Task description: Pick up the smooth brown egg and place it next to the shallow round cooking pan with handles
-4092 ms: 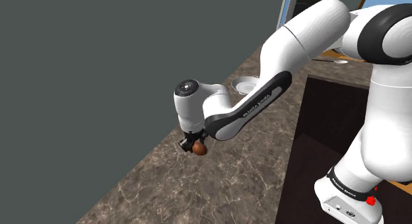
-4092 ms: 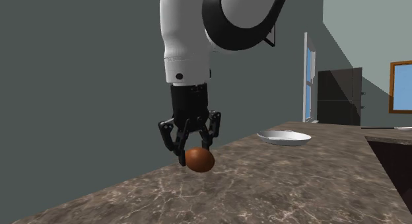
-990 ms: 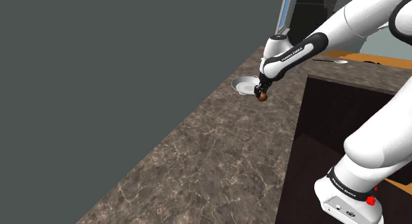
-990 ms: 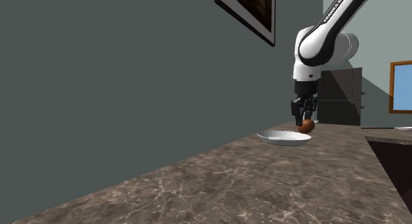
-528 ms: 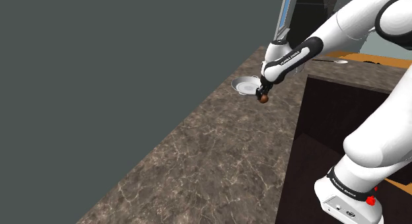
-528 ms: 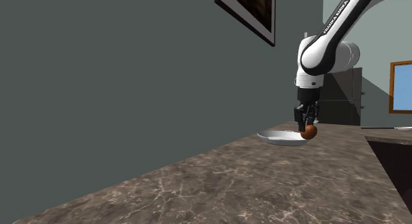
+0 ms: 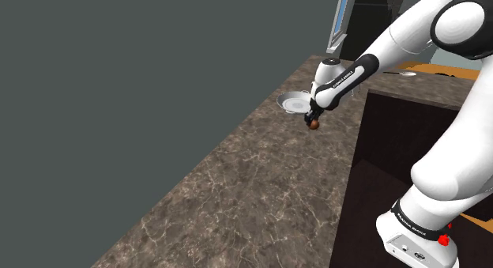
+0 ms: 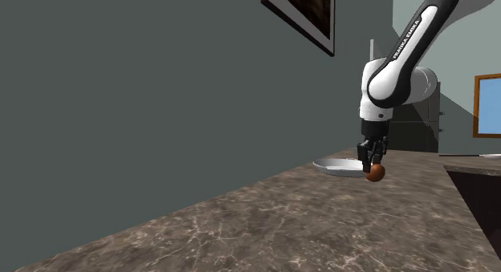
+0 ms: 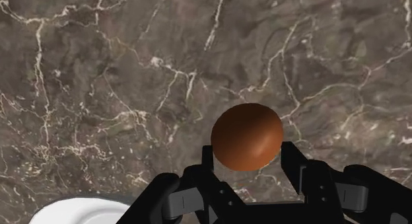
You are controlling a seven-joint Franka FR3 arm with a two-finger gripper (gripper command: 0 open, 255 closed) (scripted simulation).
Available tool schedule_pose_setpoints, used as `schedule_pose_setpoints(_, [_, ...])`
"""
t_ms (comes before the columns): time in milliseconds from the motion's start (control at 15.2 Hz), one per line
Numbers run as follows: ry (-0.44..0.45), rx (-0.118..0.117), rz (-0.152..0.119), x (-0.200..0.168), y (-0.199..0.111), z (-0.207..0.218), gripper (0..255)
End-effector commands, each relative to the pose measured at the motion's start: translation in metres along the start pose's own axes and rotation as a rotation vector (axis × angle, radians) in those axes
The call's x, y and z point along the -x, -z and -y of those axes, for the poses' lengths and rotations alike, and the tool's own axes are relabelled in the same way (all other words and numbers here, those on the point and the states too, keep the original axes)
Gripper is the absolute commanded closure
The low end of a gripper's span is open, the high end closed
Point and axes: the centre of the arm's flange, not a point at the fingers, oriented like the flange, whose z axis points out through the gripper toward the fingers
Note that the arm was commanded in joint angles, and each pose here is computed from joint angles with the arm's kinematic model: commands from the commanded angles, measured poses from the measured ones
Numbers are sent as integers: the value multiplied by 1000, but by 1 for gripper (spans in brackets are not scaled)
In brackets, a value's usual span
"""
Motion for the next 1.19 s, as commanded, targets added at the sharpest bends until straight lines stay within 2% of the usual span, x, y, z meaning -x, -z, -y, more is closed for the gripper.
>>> schedule_pose_setpoints(0, [0,0,-1,2,-11,2,255])
schedule_pose_setpoints(396, [0,0,-1,6,-43,6,255])
schedule_pose_setpoints(858, [0,0,-1,6,-43,6,255])
schedule_pose_setpoints(924, [0,0,-1,7,-43,7,0])
schedule_pose_setpoints(1122, [0,0,-1,8,-44,8,0])
